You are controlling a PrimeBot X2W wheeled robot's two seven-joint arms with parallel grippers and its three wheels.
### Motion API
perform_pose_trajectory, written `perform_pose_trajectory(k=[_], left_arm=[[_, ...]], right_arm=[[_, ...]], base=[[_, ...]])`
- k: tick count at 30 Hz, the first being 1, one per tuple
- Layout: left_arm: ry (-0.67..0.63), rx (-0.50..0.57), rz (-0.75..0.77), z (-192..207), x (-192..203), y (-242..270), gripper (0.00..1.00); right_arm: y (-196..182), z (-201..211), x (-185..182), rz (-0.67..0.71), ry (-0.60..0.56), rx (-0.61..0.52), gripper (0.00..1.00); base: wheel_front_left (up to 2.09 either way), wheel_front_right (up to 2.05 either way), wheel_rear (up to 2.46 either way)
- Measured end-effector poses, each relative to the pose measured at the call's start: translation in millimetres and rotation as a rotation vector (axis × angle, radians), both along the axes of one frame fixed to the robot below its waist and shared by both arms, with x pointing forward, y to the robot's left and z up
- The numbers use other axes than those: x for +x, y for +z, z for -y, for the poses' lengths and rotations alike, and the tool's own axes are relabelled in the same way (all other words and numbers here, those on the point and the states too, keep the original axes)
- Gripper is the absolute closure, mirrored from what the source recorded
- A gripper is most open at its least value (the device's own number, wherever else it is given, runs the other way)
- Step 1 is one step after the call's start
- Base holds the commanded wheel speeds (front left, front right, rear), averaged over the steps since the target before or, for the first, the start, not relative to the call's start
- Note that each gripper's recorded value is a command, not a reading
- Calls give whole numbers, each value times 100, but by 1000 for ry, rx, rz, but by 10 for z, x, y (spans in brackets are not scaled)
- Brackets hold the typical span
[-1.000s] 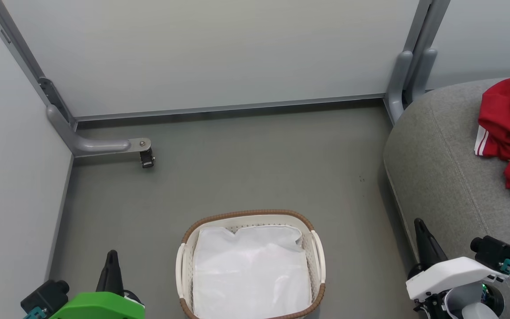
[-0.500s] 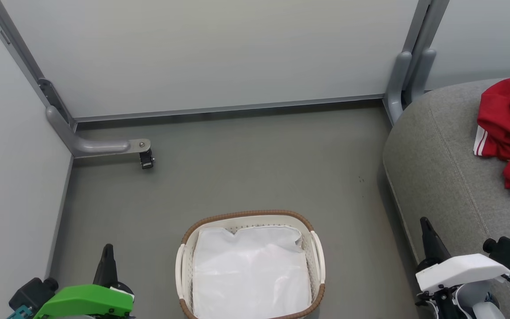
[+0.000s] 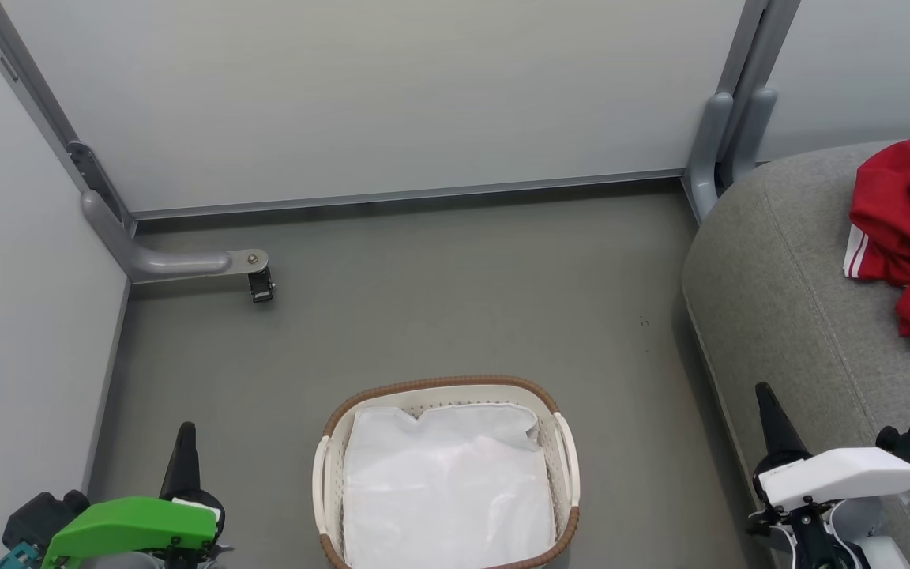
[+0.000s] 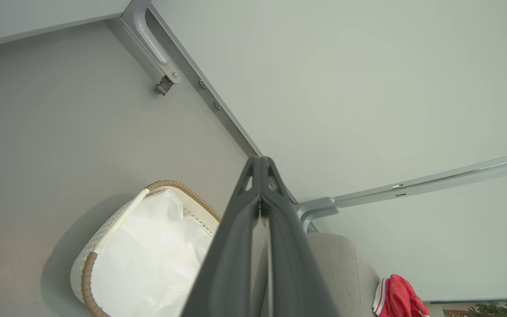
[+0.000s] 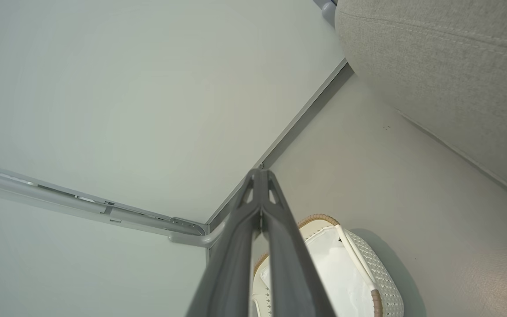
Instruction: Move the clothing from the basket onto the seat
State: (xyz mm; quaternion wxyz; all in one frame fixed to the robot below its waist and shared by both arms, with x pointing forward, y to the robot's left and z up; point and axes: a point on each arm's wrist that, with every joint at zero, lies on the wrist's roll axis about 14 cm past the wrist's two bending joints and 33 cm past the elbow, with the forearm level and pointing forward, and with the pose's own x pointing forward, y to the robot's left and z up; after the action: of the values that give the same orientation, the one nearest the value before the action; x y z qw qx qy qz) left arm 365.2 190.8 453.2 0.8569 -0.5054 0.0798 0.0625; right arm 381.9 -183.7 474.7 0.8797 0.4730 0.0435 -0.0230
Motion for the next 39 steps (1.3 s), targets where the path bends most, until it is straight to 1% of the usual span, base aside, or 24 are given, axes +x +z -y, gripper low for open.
perform_pose_trajectory(k=[20,39], left_arm=[[16,-178,51,-26,79,145,100],[25,-320,101,-46,140,276,100]], right_arm=[[89,54,33,19,-20,205,100],[156,97,39,38,-31,369,100]], base=[[0,0,0],[0,0,0]])
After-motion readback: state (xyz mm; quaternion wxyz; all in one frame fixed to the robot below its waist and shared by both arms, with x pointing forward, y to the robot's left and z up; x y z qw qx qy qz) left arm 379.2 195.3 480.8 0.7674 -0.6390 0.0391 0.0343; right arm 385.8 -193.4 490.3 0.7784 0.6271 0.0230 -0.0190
